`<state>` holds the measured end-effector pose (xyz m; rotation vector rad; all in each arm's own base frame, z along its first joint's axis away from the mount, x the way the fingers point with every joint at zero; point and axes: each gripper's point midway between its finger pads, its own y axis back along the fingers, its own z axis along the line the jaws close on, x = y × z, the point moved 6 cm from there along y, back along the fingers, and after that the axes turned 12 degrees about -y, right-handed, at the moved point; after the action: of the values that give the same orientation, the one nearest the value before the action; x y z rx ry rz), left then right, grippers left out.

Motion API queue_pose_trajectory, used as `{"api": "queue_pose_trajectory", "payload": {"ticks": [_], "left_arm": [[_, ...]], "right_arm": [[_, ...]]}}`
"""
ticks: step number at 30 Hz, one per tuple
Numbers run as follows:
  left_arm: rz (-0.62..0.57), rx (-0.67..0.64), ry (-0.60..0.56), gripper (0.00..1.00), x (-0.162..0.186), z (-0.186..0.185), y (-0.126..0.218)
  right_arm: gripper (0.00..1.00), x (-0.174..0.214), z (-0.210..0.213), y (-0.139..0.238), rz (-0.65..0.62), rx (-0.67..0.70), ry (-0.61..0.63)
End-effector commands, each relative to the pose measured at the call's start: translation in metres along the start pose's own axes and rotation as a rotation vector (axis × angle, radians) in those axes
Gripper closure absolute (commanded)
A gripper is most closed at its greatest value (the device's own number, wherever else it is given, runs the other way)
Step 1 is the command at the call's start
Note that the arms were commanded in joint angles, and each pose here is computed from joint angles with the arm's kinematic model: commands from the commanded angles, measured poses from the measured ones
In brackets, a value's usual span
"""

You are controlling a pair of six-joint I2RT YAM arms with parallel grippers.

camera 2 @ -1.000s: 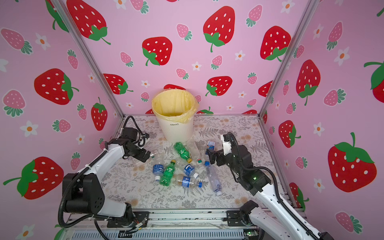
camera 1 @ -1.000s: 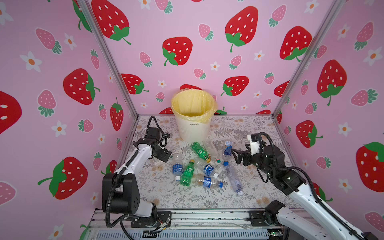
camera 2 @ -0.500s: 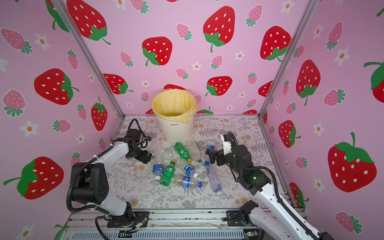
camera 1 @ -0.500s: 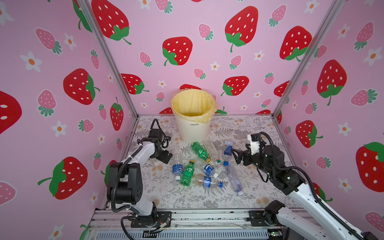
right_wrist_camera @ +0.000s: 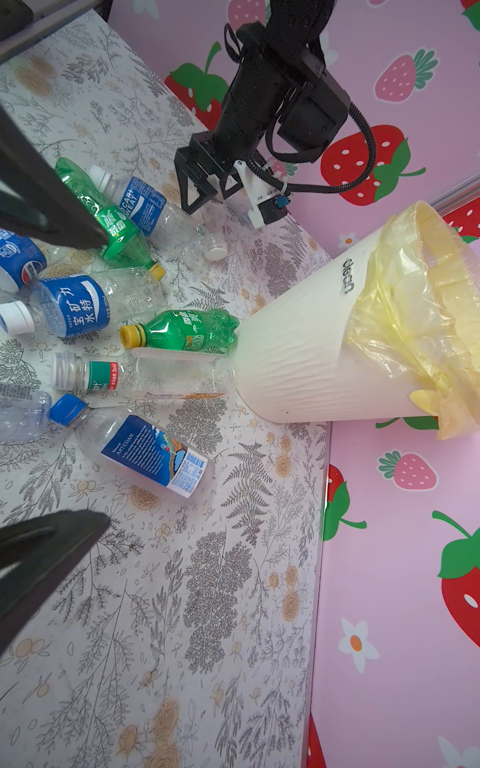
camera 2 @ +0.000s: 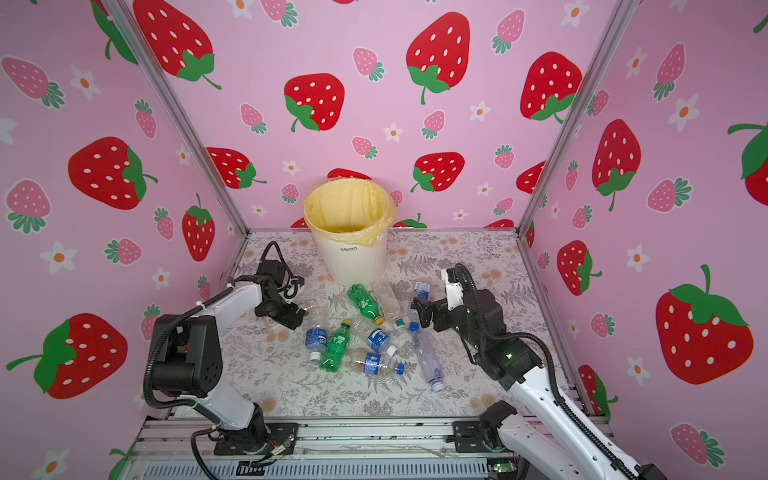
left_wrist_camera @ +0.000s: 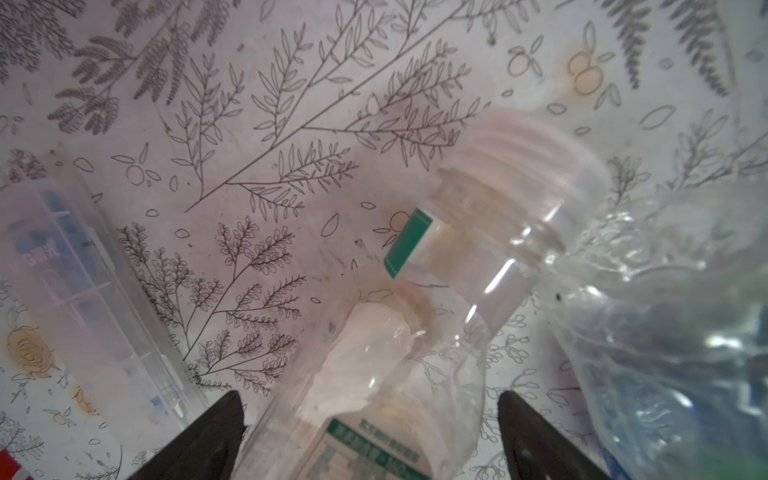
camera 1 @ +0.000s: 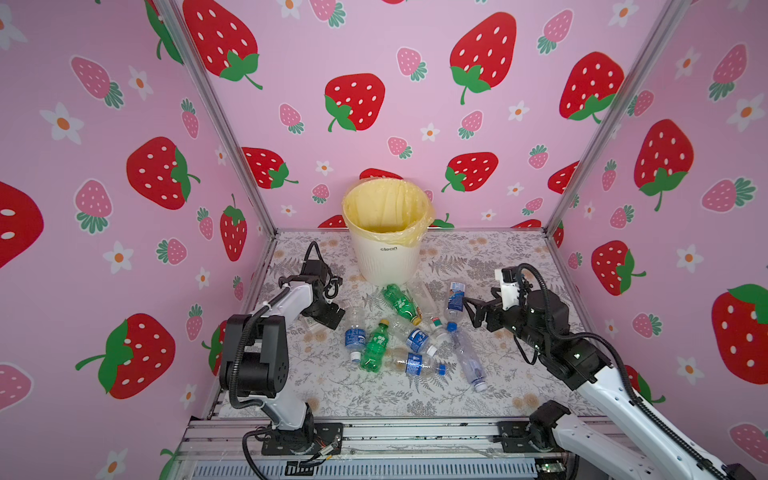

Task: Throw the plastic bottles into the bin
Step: 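Lower the left gripper onto the clear bottle with a green-striped cap, then close the left gripper around the clear bottle's neck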

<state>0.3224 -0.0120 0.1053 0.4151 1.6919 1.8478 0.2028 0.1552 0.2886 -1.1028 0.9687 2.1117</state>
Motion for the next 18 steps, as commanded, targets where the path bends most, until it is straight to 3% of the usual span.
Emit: {"api": "queue_pose_trajectory", "payload": {"ticks": [1, 18], "left_arm": [[0.025, 0.018, 0.011, 0.1, 0.0004, 0.0026, -0.0012], [0.018, 0.004, 0.018, 0.3, 0.0006, 0.0033, 0.0055]], "right_arm": [[0.01, 0.0013, -0.001, 0.0009, -0.001, -0.009, -0.006], [0.01, 0.001, -0.005, 0.004, -0.017, 0.011, -0.03]]}}
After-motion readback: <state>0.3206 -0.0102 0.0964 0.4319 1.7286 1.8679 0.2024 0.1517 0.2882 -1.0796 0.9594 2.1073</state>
